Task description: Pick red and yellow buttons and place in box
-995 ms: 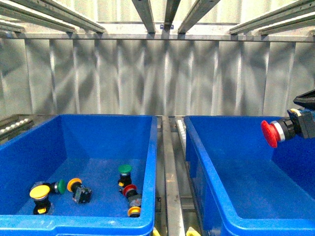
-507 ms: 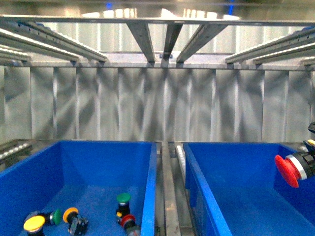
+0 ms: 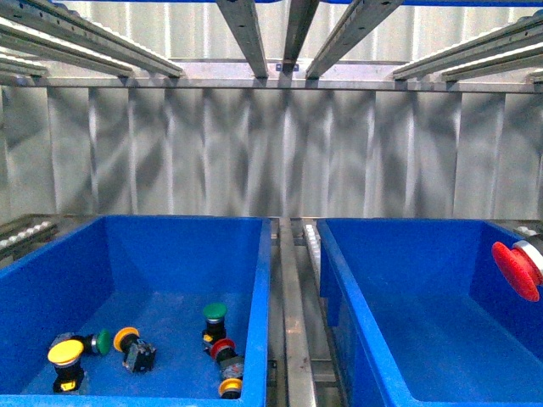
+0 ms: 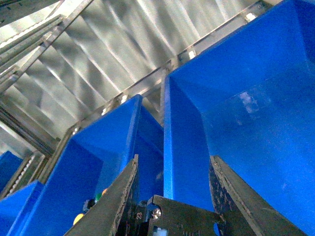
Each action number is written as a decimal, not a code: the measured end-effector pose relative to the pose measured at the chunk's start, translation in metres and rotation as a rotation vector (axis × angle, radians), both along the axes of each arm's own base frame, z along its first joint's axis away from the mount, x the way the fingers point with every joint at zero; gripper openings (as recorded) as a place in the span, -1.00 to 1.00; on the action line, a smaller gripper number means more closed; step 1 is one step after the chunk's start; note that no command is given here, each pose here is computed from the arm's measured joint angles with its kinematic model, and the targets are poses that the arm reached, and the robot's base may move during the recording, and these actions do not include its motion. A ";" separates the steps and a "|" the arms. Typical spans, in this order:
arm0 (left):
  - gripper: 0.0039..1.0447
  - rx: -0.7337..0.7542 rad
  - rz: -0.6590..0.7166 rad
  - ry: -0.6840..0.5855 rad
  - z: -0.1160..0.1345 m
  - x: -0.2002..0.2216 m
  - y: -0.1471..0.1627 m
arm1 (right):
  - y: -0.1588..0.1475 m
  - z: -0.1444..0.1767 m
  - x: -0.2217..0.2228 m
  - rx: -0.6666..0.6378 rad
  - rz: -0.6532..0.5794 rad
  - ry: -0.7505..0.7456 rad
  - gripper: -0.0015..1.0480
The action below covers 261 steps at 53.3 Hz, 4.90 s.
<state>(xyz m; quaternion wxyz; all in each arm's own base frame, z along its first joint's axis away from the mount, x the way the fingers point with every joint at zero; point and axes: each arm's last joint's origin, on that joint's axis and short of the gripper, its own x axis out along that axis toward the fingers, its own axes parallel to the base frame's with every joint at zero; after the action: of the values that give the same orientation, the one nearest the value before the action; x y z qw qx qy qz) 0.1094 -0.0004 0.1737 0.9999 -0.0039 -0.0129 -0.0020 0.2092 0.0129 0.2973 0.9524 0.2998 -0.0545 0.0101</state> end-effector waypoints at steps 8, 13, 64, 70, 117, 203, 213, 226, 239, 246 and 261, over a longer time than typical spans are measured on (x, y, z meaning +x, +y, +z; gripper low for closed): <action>0.85 0.000 0.000 0.000 0.000 0.000 0.000 | 0.006 0.000 0.000 -0.009 0.015 -0.003 -0.33; 0.85 0.000 0.000 0.000 0.000 0.000 0.000 | 0.008 -0.001 0.002 -0.014 0.023 0.004 -0.33; 0.85 0.000 0.002 0.001 0.000 0.000 0.000 | -0.016 -0.001 0.011 0.059 0.010 0.005 -0.33; 0.85 0.000 0.000 0.000 0.000 0.000 0.000 | -0.023 -0.001 0.011 0.071 0.003 0.001 -0.33; 0.85 0.001 0.002 -0.001 0.000 0.000 0.000 | -0.029 -0.055 0.231 -0.497 -0.046 0.508 -0.34; 0.85 0.001 0.002 -0.001 0.000 0.000 0.000 | -0.125 -0.051 0.107 -0.362 0.017 0.277 0.86; 0.85 0.000 0.002 -0.001 0.000 0.000 0.000 | -0.079 -0.056 0.016 -0.580 -0.027 0.109 0.09; 0.85 0.000 0.002 -0.001 0.000 0.000 0.000 | -0.039 -0.093 -0.038 -0.601 -0.031 0.118 -0.91; 0.85 0.000 0.002 -0.001 0.000 0.000 0.000 | -0.027 -0.109 -0.058 -0.605 -0.023 0.120 -0.93; 0.85 0.000 0.002 -0.001 0.000 0.000 0.000 | -0.018 -0.116 -0.067 -0.604 -0.040 0.131 -0.93; 0.85 0.000 0.002 -0.001 0.000 0.000 0.000 | -0.013 -0.123 -0.080 -0.606 -0.019 0.119 -0.93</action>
<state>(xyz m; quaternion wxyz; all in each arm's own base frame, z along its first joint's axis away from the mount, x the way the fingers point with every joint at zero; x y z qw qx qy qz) 0.1090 -0.0002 0.1737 0.9999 -0.0037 -0.0134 -0.0010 0.1290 -0.0004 0.1744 1.0000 0.0016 0.0043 -0.0006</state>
